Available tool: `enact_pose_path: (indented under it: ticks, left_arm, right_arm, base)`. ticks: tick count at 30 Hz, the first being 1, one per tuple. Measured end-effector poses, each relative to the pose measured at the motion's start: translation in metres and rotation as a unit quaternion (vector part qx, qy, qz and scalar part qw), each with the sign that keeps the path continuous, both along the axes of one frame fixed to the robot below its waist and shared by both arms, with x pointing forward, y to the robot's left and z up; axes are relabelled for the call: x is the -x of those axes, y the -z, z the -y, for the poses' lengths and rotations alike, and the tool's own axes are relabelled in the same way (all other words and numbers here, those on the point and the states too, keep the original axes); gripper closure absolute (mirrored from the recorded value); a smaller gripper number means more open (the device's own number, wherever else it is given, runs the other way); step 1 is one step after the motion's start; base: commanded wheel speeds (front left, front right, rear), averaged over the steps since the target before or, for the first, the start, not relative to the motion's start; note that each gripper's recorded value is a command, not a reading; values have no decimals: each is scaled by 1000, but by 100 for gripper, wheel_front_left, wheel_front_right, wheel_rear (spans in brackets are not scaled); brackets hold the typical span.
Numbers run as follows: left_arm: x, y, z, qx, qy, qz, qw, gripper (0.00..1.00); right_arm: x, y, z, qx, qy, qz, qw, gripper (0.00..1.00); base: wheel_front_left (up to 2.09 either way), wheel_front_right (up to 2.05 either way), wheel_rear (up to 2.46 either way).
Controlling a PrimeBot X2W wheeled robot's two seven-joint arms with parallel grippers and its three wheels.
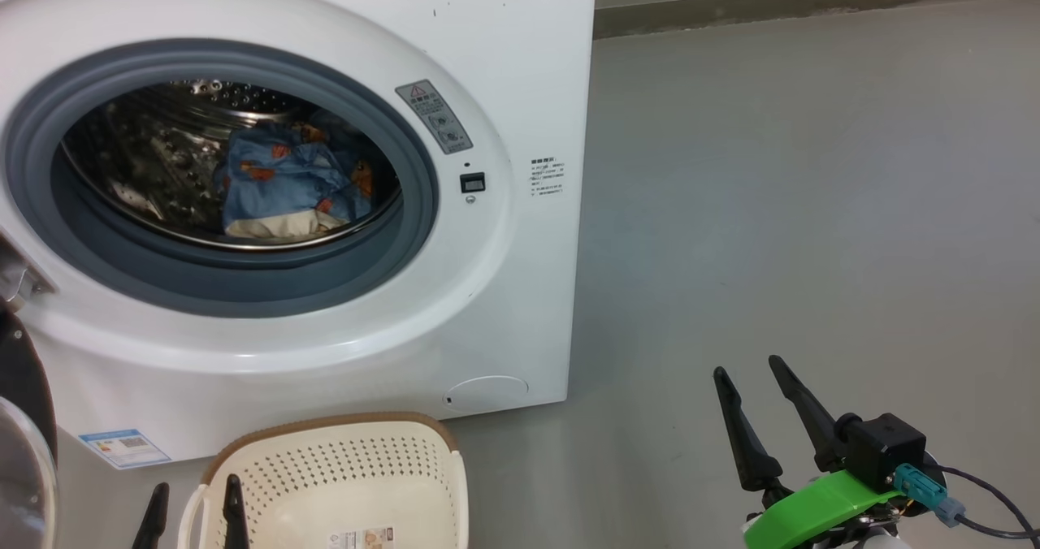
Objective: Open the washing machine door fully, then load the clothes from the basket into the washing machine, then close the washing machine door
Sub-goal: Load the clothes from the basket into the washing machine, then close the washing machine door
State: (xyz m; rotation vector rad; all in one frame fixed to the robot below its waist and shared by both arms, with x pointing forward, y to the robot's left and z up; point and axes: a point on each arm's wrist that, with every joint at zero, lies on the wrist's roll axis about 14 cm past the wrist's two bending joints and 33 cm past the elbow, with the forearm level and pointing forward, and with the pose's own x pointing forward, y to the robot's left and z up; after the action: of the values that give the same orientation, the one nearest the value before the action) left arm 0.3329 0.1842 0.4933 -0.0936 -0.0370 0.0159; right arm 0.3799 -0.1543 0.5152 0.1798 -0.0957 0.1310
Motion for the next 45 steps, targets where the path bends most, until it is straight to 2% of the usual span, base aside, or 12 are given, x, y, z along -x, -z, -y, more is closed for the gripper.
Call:
enact_pose_path:
  ticks: [22, 45]
  left_arm:
    - [-1, 3, -6, 5, -12, -5, 1000, 0]
    - [-5, 2, -8, 1, -14, -2, 1000, 0]
  right_arm:
    - [-2, 3, 1, -1, 2, -4, 1000, 0]
    - [-6, 4, 5, -2, 7, -6, 1000, 0]
  base:
    - [-11, 9, 2]
    - [-135, 135, 0]
